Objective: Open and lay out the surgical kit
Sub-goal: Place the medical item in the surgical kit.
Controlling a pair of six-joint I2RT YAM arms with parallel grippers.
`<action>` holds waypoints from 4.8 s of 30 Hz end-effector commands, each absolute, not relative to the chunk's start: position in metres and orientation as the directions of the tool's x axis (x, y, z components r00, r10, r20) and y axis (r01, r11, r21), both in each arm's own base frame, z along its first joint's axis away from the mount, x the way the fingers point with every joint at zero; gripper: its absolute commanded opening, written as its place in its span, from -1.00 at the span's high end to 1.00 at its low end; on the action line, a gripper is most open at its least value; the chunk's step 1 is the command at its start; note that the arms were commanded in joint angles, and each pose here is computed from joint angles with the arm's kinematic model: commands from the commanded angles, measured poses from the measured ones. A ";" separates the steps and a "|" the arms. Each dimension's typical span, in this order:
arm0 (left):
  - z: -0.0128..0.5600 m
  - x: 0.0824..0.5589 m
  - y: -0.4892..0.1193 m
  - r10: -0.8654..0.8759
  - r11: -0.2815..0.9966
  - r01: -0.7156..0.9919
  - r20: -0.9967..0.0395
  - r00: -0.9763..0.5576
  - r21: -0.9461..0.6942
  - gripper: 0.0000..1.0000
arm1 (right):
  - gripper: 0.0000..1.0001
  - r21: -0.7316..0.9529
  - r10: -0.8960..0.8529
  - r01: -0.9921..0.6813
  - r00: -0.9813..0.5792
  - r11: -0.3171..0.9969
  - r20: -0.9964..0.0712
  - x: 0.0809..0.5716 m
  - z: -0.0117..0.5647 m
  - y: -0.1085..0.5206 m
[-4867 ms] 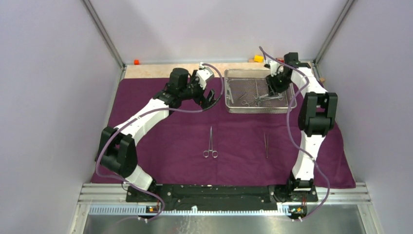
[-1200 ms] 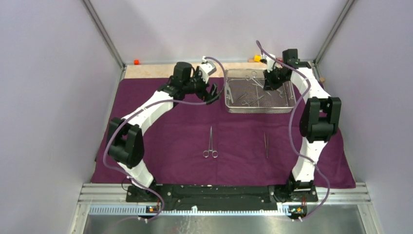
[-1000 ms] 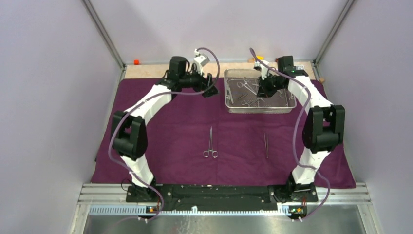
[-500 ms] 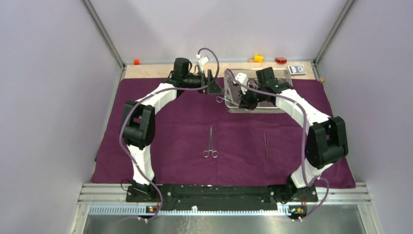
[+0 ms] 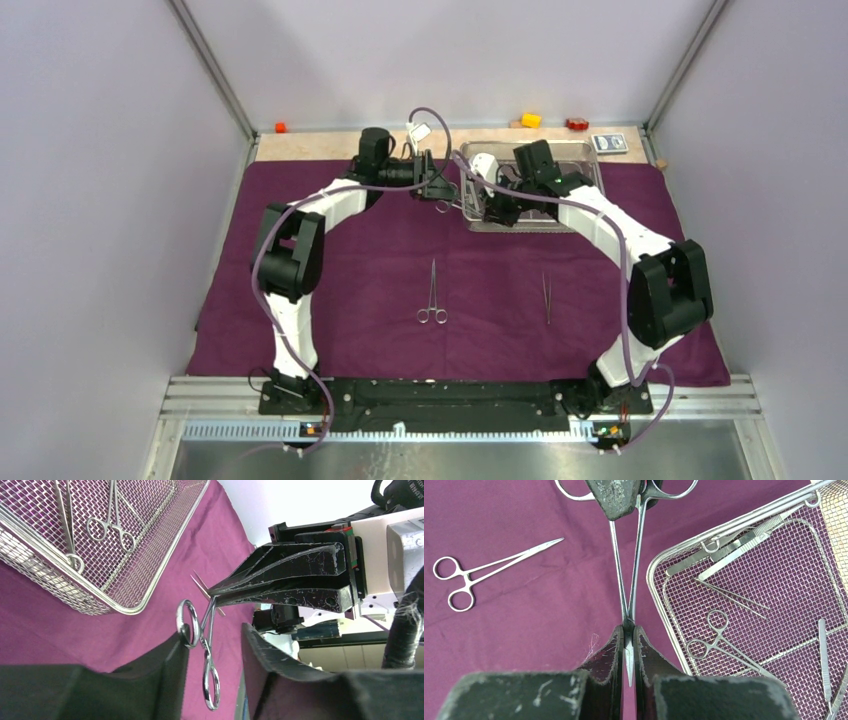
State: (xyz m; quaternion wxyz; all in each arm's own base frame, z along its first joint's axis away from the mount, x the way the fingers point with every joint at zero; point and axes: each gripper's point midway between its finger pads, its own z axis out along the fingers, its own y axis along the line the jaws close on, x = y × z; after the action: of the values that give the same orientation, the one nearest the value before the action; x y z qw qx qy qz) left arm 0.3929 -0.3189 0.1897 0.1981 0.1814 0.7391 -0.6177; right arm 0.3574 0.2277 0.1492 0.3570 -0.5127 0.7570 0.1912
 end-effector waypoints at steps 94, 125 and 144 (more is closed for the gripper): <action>0.239 0.326 -0.239 -0.128 0.596 0.785 -0.944 0.303 0.171 1.00 | 0.43 0.897 0.297 -0.443 -0.858 -0.014 -0.419 0.360 0.270 0.299; 0.232 0.327 -0.244 0.075 0.509 0.805 -0.947 0.311 0.305 -0.97 | 1.00 0.819 0.276 -0.480 -0.779 0.316 -0.563 0.374 0.241 0.279; 0.188 0.344 -0.301 0.320 0.348 0.937 -0.943 -0.096 0.023 -0.47 | 1.00 0.728 0.193 -0.490 -0.750 0.480 -0.633 0.362 0.226 0.296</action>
State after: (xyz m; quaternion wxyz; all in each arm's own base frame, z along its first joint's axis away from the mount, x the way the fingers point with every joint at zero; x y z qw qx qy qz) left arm 0.3533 -0.2937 0.1899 0.5027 0.4585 0.6638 -0.3104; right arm 0.3567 0.2968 0.1842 0.2870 -0.0706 0.8138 0.5004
